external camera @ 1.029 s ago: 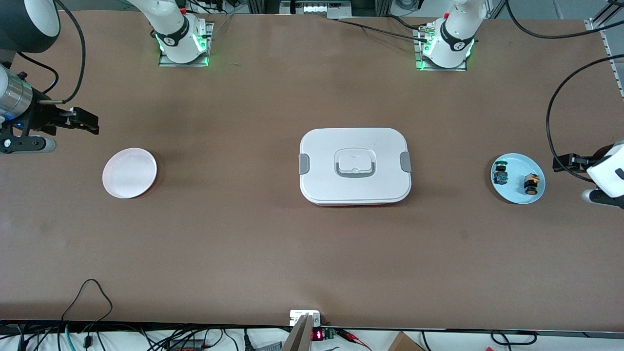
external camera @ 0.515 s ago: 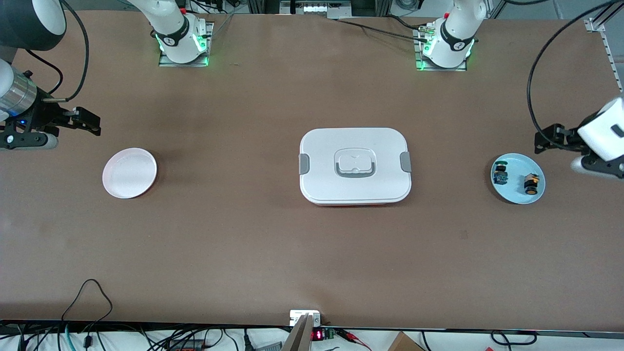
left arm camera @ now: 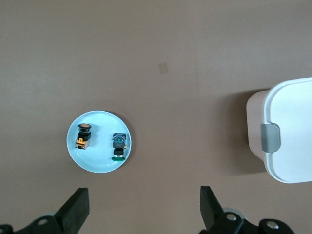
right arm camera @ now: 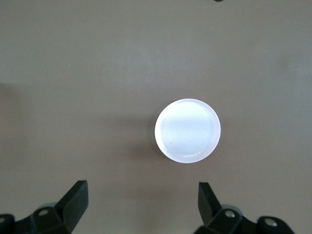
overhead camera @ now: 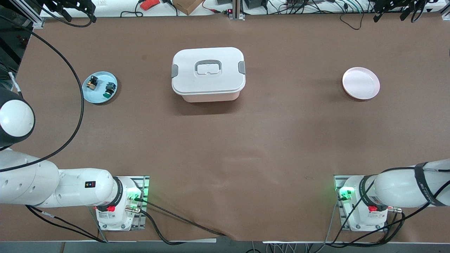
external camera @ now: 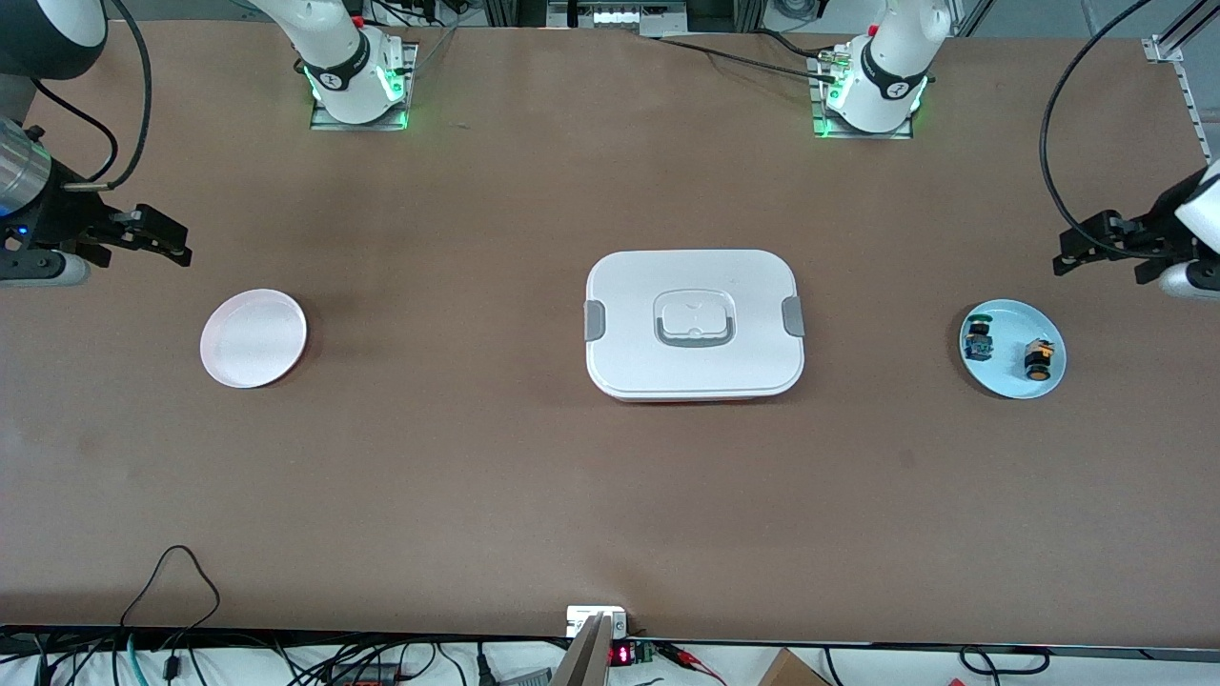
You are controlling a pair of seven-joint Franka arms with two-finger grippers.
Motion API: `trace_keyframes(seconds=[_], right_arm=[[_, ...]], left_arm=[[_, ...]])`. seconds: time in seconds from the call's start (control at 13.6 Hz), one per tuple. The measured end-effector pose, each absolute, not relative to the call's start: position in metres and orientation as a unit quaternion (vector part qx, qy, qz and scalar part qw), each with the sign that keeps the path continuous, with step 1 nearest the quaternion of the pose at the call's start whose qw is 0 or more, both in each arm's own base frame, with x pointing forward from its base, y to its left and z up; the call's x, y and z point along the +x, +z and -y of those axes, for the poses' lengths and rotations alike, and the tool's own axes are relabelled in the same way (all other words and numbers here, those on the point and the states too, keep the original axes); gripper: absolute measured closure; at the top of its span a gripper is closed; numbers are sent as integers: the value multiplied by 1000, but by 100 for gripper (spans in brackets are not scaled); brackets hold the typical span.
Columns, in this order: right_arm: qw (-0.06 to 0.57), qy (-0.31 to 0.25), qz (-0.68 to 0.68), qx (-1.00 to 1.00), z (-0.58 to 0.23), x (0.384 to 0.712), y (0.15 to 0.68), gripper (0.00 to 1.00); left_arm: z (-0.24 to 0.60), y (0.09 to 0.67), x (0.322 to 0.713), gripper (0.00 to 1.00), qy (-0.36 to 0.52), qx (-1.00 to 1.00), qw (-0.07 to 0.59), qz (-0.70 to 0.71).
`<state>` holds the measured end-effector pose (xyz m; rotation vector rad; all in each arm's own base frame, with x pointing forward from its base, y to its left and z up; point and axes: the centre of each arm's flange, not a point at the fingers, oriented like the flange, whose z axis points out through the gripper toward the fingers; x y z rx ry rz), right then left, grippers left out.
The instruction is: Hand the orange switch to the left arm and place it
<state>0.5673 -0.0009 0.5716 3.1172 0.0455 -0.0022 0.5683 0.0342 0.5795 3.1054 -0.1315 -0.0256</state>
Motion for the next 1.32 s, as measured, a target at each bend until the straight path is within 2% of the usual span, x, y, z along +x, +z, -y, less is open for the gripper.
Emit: trace_keyframes(seconds=[1.32], right_arm=[[12, -24, -18, 999, -4, 561, 575, 0]], left_arm=[[-39, 590, 565, 0, -1, 1000, -3, 28]])
